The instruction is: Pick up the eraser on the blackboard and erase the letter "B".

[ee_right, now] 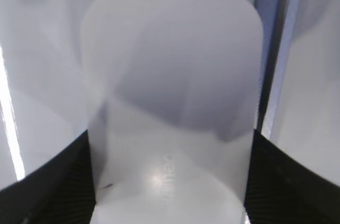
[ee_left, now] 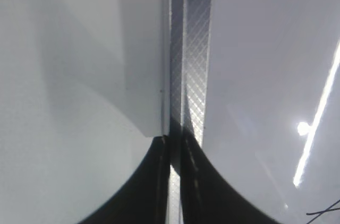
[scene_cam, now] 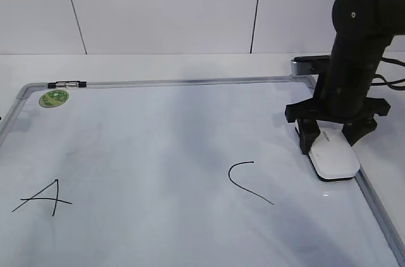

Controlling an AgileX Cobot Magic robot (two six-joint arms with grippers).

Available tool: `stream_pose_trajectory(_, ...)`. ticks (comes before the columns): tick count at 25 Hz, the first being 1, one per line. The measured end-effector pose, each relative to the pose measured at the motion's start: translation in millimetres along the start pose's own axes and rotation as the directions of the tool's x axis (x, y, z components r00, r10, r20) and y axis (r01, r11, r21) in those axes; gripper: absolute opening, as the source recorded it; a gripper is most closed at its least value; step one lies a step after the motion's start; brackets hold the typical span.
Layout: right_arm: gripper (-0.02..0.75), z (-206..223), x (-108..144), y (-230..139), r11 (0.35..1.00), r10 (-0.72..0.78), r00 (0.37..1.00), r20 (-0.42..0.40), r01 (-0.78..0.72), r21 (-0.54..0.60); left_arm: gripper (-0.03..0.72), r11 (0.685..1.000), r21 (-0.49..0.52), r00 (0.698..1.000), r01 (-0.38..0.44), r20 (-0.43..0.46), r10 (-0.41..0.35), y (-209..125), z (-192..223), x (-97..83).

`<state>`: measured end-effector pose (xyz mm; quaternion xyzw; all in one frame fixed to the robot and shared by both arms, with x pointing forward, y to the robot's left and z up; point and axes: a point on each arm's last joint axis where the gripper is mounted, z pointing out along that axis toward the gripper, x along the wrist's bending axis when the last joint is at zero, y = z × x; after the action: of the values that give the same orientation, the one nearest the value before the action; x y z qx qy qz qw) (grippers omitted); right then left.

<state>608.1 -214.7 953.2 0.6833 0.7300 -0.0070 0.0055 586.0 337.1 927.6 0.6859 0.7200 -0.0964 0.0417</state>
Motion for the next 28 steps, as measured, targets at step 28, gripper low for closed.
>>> stream_pose_trajectory(28, 0.619, -43, 1, 19, 0.998, 0.001, 1.0, 0.005, 0.0, -0.061, 0.016, 1.0, 0.002, 1.0, 0.001, 0.002, -0.001, 0, 0, -0.2)
